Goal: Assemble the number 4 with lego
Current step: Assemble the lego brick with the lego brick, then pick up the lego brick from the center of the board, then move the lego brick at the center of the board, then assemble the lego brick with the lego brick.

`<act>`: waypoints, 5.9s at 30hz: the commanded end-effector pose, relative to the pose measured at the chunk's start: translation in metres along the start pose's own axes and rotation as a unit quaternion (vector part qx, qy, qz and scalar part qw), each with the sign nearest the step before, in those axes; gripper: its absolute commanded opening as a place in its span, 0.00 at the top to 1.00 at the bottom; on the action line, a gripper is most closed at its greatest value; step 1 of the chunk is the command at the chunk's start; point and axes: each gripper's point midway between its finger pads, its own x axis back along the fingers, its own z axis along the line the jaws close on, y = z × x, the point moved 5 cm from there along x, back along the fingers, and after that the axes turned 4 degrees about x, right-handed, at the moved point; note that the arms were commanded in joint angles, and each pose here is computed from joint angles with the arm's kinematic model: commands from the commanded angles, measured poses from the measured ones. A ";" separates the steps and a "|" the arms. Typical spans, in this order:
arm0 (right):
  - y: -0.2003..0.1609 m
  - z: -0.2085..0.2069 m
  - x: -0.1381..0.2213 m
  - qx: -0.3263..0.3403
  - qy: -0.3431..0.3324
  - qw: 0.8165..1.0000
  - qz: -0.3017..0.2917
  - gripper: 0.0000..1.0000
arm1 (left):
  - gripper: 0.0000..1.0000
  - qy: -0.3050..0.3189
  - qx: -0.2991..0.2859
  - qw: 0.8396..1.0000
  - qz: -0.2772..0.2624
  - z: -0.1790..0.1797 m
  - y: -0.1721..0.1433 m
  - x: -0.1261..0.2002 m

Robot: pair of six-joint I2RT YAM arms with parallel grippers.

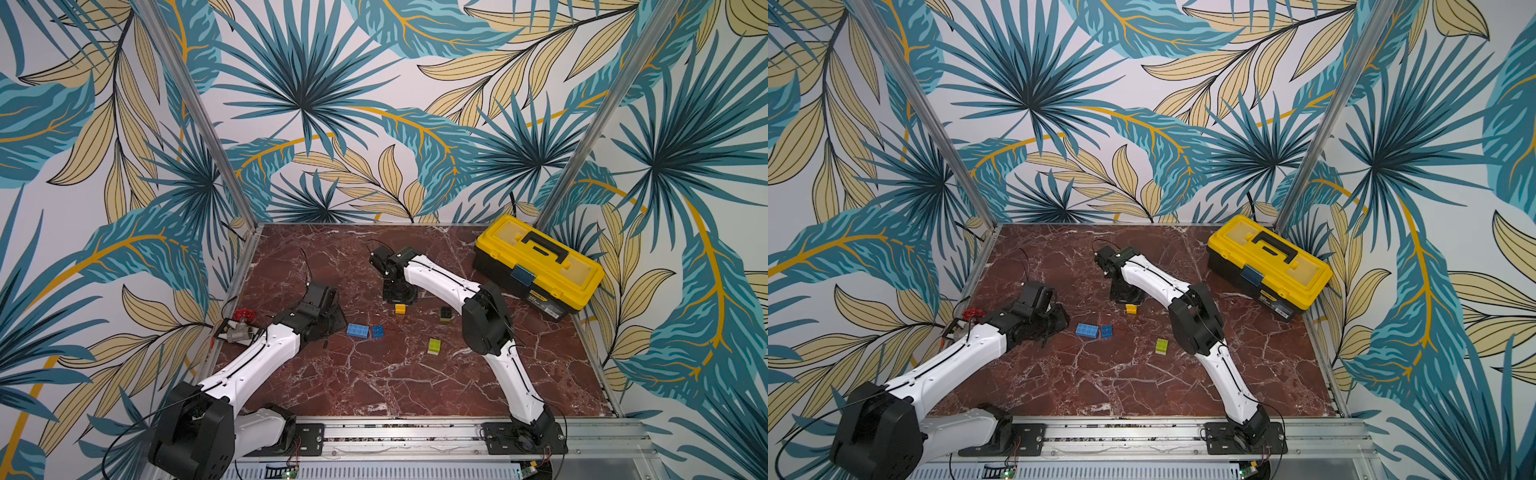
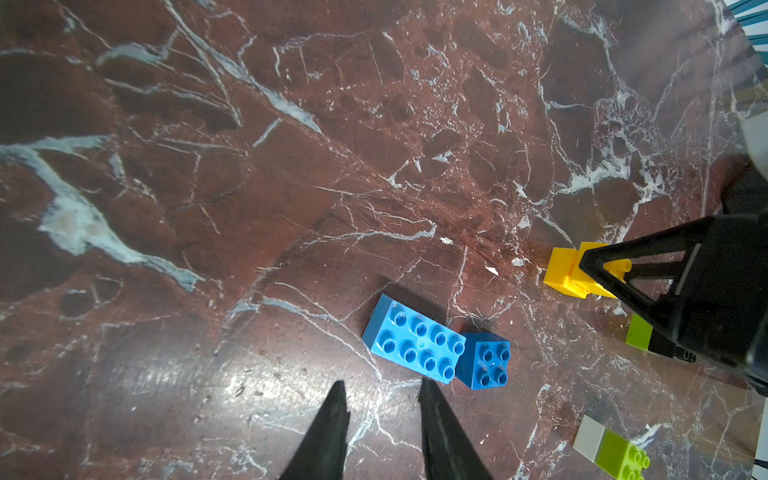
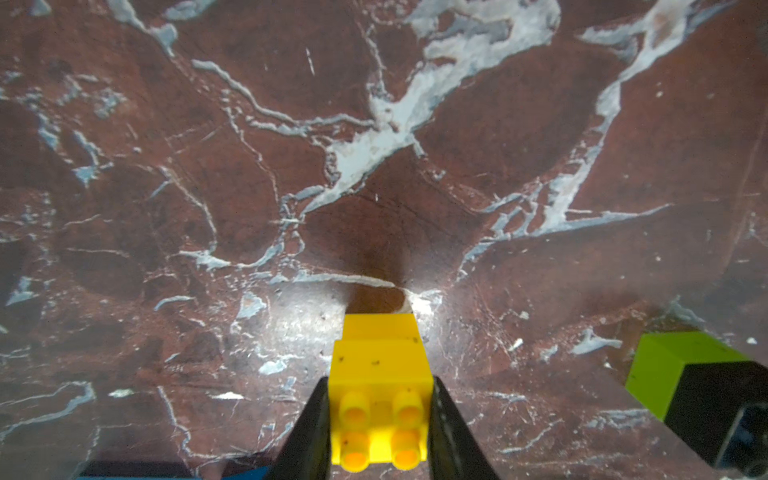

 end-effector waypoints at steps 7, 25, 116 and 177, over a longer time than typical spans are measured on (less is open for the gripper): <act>-0.027 -0.011 -0.035 -0.012 -0.037 0.997 0.059 0.86 | 0.68 0.001 -0.001 1.000 -0.003 0.002 0.001 0.001; -0.041 -0.013 -0.106 0.017 -0.058 0.986 0.158 0.87 | 0.68 0.001 0.002 1.000 0.001 0.002 0.002 -0.002; -0.128 0.003 0.040 0.102 0.054 0.993 -0.013 0.91 | 1.00 -0.021 -0.019 0.996 0.083 -0.025 -0.029 -0.076; -0.086 0.023 0.061 0.132 0.019 0.989 -0.061 0.90 | 1.00 -0.050 0.035 0.991 0.117 -0.010 -0.043 -0.084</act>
